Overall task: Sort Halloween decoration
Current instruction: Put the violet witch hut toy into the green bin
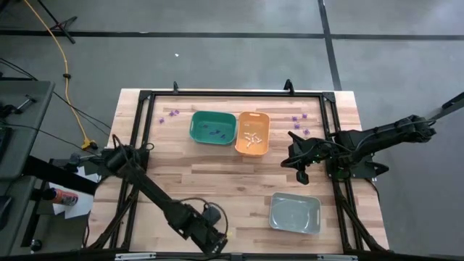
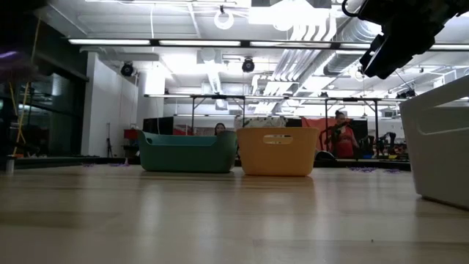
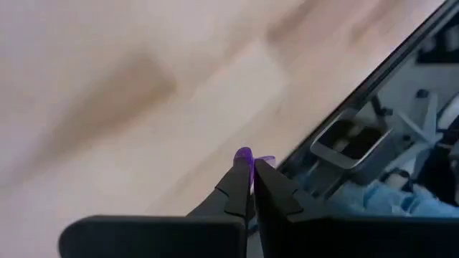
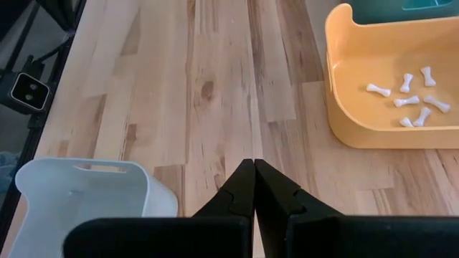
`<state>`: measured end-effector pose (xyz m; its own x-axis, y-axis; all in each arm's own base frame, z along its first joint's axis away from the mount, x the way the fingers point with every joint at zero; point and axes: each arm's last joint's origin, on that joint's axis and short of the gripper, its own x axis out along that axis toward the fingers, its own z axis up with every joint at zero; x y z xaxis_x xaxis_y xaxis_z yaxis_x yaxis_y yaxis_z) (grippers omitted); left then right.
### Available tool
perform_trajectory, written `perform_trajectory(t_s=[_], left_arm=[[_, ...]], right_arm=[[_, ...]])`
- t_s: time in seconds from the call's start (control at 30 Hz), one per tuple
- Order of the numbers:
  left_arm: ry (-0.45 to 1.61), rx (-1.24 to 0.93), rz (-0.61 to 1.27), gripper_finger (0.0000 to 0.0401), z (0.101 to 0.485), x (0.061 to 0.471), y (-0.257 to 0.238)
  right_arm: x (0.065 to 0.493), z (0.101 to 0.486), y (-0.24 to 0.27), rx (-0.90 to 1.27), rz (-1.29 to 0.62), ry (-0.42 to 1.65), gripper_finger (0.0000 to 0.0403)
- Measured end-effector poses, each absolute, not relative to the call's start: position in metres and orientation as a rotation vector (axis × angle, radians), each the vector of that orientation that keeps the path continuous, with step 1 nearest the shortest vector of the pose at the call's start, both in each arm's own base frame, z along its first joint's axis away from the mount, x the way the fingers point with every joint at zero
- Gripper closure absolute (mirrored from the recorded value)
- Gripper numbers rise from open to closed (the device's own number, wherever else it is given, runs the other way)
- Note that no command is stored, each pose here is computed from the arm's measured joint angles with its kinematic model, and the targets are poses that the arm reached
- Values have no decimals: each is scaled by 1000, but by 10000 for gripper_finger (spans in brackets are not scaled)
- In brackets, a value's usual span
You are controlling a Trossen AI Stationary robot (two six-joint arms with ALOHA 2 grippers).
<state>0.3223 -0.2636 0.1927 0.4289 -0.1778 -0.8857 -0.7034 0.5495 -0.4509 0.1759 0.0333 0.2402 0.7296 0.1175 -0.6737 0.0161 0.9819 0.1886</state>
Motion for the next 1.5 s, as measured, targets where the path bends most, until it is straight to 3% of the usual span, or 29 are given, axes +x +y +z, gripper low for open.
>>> perform_trajectory(t_s=[0.3, 0.63, 0.73, 0.87, 1.13, 1.5], left_arm=[[810, -635, 292, 401, 292, 329, -173], [556, -53, 370, 401, 385, 285, -59], [494, -29, 358, 401, 388, 263, -34], [348, -81, 265, 401, 363, 232, -12], [0, -246, 78, 401, 316, 198, 11], [-44, -297, 17, 401, 316, 193, 13]], right_arm=[[182, 247, 34, 200, 71, 662, 402], [200, 295, 37, 124, 157, 116, 402], [201, 312, 34, 103, 149, -54, 402], [201, 324, 24, 114, 73, -184, 402], [210, 319, 9, 199, -86, -181, 402], [233, 299, 2, 251, -126, -109, 402]])
